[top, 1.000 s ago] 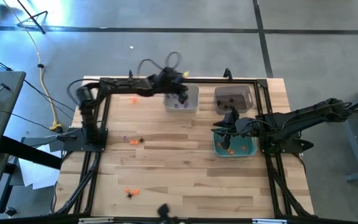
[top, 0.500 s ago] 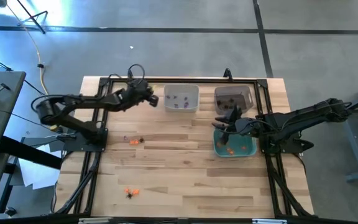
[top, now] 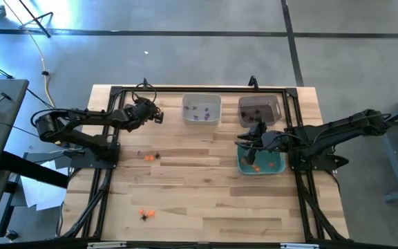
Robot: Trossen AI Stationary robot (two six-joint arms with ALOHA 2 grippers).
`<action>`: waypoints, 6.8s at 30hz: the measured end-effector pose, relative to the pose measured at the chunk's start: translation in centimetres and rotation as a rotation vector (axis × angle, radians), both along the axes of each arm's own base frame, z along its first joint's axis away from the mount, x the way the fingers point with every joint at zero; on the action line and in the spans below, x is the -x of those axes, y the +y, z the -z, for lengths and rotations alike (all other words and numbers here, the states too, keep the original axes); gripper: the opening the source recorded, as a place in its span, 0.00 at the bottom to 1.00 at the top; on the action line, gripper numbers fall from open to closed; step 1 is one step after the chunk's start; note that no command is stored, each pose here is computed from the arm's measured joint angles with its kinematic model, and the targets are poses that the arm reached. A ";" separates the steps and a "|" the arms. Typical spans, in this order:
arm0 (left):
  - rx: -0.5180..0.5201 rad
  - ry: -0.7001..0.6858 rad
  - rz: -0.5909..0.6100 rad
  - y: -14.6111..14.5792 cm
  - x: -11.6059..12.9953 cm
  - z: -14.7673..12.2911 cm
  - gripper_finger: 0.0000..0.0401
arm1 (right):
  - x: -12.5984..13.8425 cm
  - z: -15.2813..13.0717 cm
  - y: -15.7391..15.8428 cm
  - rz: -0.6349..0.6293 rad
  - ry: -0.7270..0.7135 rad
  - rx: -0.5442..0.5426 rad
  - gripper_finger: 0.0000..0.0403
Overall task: Sort Halloween decoration
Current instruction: Put the orange spider toy into the green bin
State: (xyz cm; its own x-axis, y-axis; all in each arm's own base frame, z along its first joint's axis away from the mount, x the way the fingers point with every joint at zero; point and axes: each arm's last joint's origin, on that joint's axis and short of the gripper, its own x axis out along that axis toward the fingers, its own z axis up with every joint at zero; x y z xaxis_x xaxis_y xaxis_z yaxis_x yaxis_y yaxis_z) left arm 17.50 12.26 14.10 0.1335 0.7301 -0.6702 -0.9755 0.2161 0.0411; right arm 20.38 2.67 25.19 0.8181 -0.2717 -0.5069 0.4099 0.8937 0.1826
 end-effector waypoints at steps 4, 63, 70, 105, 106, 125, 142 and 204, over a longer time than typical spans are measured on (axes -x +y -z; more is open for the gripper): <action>0.023 0.022 -0.035 0.3 0.6 0.2 0.24 | 0.0 0.0 0.0 0.000 0.000 0.000 0.33; 0.160 0.044 0.097 1.7 -0.9 3.6 0.00 | 0.0 0.0 0.0 -0.001 0.000 0.000 0.33; 0.158 0.003 0.158 1.0 -1.8 1.9 0.00 | 0.0 0.0 0.0 -0.001 0.000 0.000 0.33; -0.154 -0.587 0.915 -8.9 -5.7 -8.6 0.00 | 0.0 0.0 0.0 -0.001 0.000 0.000 0.33; -0.160 -0.604 0.929 -9.3 -5.8 -8.7 0.00 | 0.0 0.0 0.0 -0.001 0.000 0.000 0.33; -0.170 -0.736 1.083 -13.0 -10.2 -7.3 0.00 | 0.0 0.0 0.0 -0.001 0.000 0.000 0.33; -0.188 -0.567 1.312 -15.4 -17.1 -9.8 0.00 | 0.0 0.0 -0.1 0.004 0.008 0.051 0.33; -0.244 -0.601 1.221 -15.1 -17.3 -10.4 0.00 | -2.3 0.2 1.0 -0.524 0.159 0.865 0.33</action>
